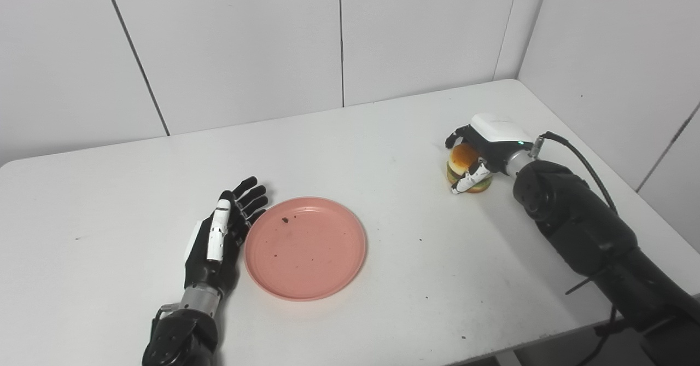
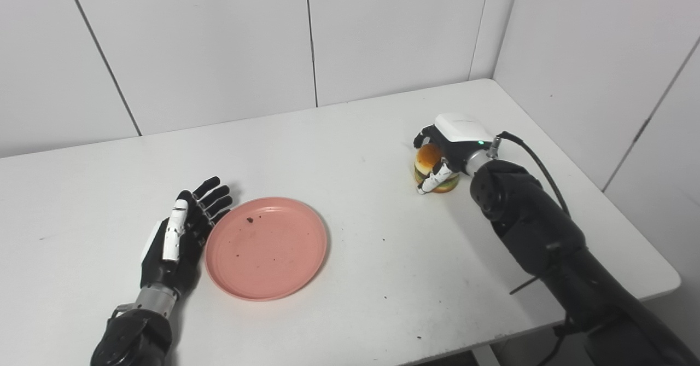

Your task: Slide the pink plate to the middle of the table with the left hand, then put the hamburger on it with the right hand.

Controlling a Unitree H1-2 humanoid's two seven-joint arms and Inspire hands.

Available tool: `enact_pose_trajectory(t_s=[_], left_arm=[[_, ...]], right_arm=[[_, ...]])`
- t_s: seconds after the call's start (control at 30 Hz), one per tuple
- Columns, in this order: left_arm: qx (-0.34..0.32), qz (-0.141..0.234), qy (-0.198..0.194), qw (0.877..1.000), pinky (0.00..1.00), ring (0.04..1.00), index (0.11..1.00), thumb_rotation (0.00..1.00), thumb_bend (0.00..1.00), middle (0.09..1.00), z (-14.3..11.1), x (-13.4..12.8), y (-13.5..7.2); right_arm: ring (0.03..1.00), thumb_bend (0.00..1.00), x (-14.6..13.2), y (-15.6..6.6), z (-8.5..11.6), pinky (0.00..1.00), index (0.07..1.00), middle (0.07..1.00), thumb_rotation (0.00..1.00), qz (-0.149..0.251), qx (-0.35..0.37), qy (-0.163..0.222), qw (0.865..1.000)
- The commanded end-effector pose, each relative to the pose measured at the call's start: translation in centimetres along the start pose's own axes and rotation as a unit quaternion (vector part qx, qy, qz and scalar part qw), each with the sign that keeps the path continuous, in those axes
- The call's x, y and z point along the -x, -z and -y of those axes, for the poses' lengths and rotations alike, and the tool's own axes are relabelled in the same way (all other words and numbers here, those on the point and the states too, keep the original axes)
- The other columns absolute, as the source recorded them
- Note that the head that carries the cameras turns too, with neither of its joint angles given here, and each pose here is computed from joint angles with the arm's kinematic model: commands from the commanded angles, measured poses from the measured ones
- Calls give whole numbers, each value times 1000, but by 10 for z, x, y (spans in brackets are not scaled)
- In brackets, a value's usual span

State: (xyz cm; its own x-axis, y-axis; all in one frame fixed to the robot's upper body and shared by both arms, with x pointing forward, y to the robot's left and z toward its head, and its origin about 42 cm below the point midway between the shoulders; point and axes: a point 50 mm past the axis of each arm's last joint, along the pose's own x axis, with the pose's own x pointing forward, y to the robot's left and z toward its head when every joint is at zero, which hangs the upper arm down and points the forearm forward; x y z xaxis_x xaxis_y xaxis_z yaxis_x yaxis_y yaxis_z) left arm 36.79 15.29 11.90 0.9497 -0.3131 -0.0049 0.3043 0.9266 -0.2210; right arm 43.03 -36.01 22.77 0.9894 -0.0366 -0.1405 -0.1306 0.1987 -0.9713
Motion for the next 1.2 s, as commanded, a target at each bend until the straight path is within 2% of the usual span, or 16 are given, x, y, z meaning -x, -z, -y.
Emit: enact_pose_trajectory(t_s=[0.0,0.1,0.4,0.53,0.6,0.7,0.8,0.87,1.07,1.17], left_arm=[[8,-15,-3,1000,823,839,790,1000,348,819,1,2,3],[8,-14,-2,1000,827,840,794,1000,344,821,1,1,3],[8,-14,-4,1000,815,830,787,1000,346,815,0,0,3],[10,-13,-4,1000,803,826,791,1000,340,816,1,0,4],[10,-14,-4,1000,801,826,788,1000,344,814,1,0,4],[11,-16,-4,1000,804,824,784,1000,351,811,2,0,4],[10,-18,-2,1000,814,831,792,1000,356,818,3,0,5],[11,-17,-2,1000,818,833,790,1000,356,816,4,0,5],[13,-17,-5,1000,818,835,788,1000,353,816,7,0,6],[12,-17,-2,1000,825,841,793,1000,354,823,10,0,6]], right_arm=[[408,517,-2,-8,33,271,543,514,0,22,2,61,998],[408,517,-2,-9,34,214,493,499,0,23,-2,73,997],[417,516,1,-21,40,142,479,489,0,45,-29,122,991],[374,511,5,-30,44,165,503,442,0,62,-35,139,988],[407,514,8,-38,48,136,484,480,0,73,-40,142,986],[410,515,13,-49,53,143,479,491,0,89,-42,149,984],[362,508,18,-61,57,158,513,443,0,105,-45,148,982],[411,515,21,-71,59,131,484,483,0,125,-53,148,980],[420,516,25,-94,62,123,478,489,0,161,-59,138,976],[418,517,27,-112,61,129,478,489,0,191,-72,128,971]])
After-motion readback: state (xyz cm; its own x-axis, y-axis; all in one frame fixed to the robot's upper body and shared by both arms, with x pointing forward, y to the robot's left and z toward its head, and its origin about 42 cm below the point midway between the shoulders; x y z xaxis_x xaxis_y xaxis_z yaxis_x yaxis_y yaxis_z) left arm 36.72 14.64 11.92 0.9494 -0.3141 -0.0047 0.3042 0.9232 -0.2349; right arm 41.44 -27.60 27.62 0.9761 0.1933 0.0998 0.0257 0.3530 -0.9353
